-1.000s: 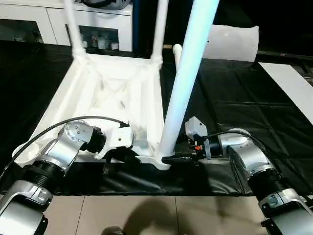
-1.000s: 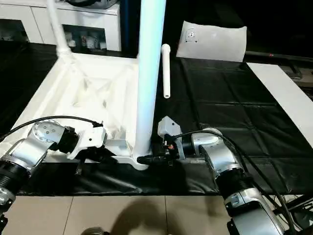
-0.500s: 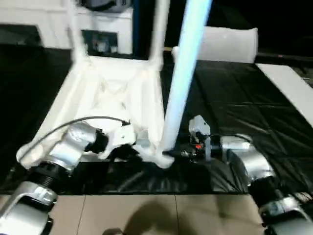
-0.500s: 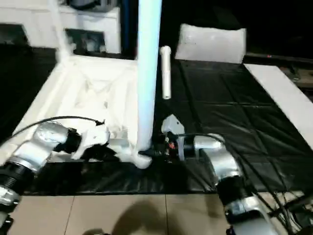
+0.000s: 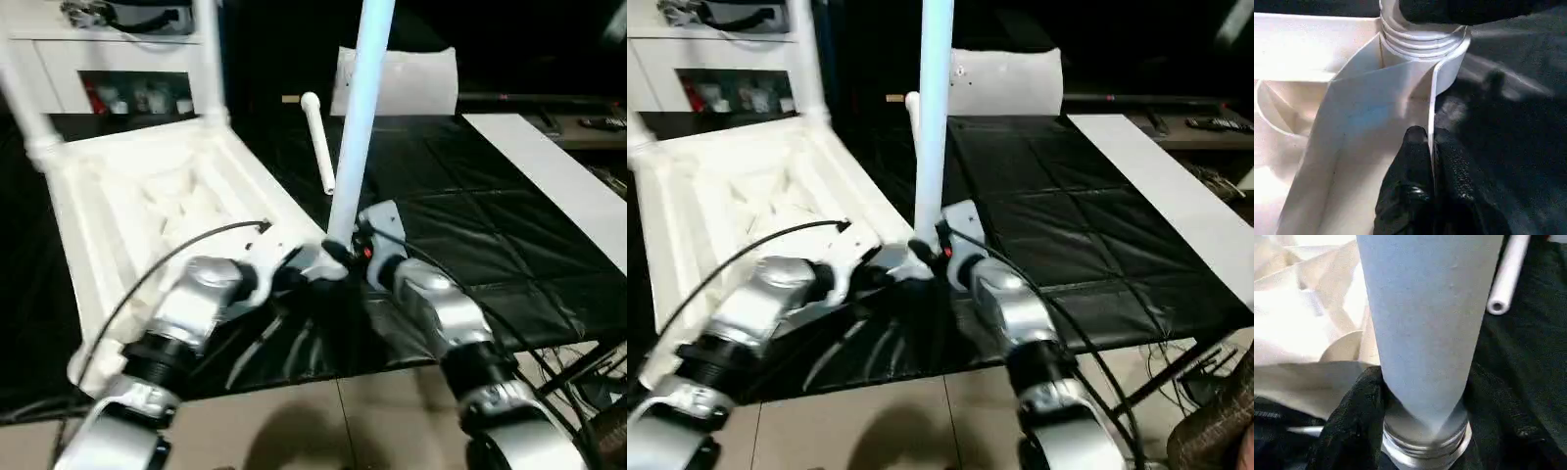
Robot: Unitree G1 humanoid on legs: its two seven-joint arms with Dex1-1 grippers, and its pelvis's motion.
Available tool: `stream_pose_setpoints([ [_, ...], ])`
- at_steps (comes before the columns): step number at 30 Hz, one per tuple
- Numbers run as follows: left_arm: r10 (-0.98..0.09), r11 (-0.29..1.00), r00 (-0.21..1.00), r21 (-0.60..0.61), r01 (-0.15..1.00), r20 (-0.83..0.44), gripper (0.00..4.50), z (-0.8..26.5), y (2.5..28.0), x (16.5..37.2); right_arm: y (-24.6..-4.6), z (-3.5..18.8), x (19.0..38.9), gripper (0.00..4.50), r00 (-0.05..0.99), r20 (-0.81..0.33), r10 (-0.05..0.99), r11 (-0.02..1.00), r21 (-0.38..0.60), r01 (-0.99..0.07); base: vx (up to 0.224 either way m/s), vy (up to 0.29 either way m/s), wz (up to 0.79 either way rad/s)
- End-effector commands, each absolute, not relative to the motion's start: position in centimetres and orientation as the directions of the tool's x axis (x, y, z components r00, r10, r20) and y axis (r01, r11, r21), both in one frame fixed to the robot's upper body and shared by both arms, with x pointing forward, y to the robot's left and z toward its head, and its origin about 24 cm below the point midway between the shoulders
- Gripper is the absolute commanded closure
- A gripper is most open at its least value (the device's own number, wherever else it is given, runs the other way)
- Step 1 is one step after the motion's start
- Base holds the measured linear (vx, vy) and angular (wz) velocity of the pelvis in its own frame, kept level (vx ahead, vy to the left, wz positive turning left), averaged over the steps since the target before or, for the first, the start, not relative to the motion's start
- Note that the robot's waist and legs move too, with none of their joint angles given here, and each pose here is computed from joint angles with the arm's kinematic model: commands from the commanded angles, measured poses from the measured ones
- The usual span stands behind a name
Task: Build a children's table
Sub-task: Rotate leg to tighten
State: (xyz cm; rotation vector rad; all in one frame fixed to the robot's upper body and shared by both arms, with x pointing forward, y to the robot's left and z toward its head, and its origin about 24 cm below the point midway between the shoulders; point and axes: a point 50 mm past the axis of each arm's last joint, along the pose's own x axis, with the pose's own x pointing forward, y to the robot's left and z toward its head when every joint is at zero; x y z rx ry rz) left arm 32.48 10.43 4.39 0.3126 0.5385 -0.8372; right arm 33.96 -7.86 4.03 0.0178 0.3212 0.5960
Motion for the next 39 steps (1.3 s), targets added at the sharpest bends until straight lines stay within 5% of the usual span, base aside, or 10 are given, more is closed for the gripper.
stream_pose_setpoints([
  [1, -0.709, 0.599, 0.557, 0.047, 0.799, -0.432, 4.5, 6.4, 6.6, 32.4, -2.5, 3.4, 32.0, 2.46, 0.636, -0.285, 0.717, 0.693, 0.2, -0.693, 0.0, 0.0, 0.0],
  [3, -0.708, 0.599, 0.556, 0.048, 0.799, -0.434, 4.5, 6.4, 6.7, 32.4, -2.6, 3.4, 32.0, 2.46, 0.638, -0.284, 0.716, 0.695, 0.198, -0.691, 0.027, 0.012, 0.01],
  [5, -0.7, 0.595, 0.554, 0.061, 0.801, -0.45, 4.5, 6.2, 7.2, 32.2, -3.3, 3.2, 32.0, 1.77, 0.654, -0.279, 0.703, 0.708, 0.193, -0.679, 0.0, 0.0, 0.0],
  [9, -0.714, 0.559, 0.527, 0.078, 0.826, -0.461, 4.5, 5.9, 8.4, 31.9, -5.4, 3.0, 32.0, 1.42, 0.674, -0.262, 0.69, 0.722, 0.196, -0.663, 0.0, 0.0, 0.0],
  [17, -0.776, 0.407, 0.384, 0.068, 0.911, -0.501, 4.5, 5.2, 11.1, 30.5, -10.9, 3.3, 31.4, 0.78, 0.654, -0.215, 0.725, 0.686, 0.142, -0.714, 0.016, -0.045, 0.01],
  [24, -0.806, 0.202, 0.196, 0.051, 0.978, -0.559, 4.5, 4.9, 13.5, 29.2, -15.1, 5.1, 30.6, 0.1, 0.517, -0.199, 0.833, 0.539, 0.077, -0.839, 0.0, 0.0, 0.0],
  [27, -0.799, 0.097, 0.101, 0.039, 0.994, -0.592, 4.5, 5.0, 14.8, 29.0, -16.5, 6.1, 29.9, 0.1, 0.372, -0.243, 0.896, 0.393, 0.042, -0.918, 0.0, 0.0, 0.0],
  [39, -0.767, -0.091, -0.06, 0.016, 0.996, -0.639, 4.5, 5.1, 15.2, 28.8, -15.3, 7.7, 30.4, 0.1, 0.132, -0.265, 0.955, 0.144, 0.028, -0.989, 0.0, 0.0, 0.0],
])
